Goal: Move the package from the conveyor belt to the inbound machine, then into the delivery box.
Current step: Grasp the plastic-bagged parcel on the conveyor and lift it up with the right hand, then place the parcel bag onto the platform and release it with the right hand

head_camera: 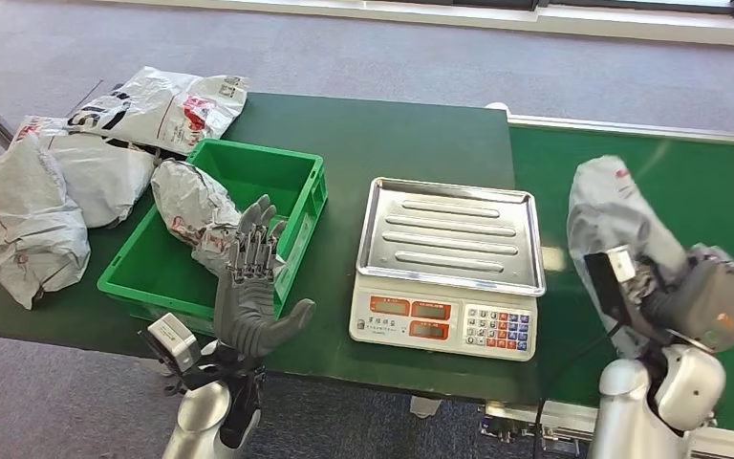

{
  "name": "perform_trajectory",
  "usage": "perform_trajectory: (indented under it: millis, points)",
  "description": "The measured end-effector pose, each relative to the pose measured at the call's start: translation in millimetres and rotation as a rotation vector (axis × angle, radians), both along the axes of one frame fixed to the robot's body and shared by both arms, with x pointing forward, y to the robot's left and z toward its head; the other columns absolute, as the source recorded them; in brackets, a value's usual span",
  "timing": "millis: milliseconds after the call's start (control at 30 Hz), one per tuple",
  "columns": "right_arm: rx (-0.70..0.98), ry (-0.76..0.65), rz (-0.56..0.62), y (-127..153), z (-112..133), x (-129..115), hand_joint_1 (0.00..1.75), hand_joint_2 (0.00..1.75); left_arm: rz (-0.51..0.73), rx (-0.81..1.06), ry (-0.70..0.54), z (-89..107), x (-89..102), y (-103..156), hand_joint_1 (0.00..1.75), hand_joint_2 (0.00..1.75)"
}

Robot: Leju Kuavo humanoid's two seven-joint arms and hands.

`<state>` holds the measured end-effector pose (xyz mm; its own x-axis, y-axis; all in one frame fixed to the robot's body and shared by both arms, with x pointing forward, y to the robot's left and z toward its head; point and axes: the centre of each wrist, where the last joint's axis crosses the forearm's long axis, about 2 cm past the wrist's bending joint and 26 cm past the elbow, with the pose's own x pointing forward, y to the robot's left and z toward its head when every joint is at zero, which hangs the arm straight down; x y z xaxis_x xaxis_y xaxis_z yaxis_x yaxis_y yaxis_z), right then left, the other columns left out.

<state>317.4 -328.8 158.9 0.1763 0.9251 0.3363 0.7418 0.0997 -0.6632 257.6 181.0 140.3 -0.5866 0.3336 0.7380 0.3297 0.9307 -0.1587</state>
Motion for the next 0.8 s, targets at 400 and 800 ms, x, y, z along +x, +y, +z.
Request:
perform_trajectory:
  millis: [400, 800]
  points:
    - [-0.074, -0.359, -0.013, -0.2, 76.4, -28.0, 1.75, 1.75, -0.001, -0.006, 0.022, -5.5, 0.8, -1.8, 0.00, 1.75]
    - [-0.067, -0.351, -0.021, 2.7, 76.2, -28.7, 1.75, 1.75, -0.004, -0.006, 0.027, -6.4, 1.0, -2.7, 0.00, 1.75]
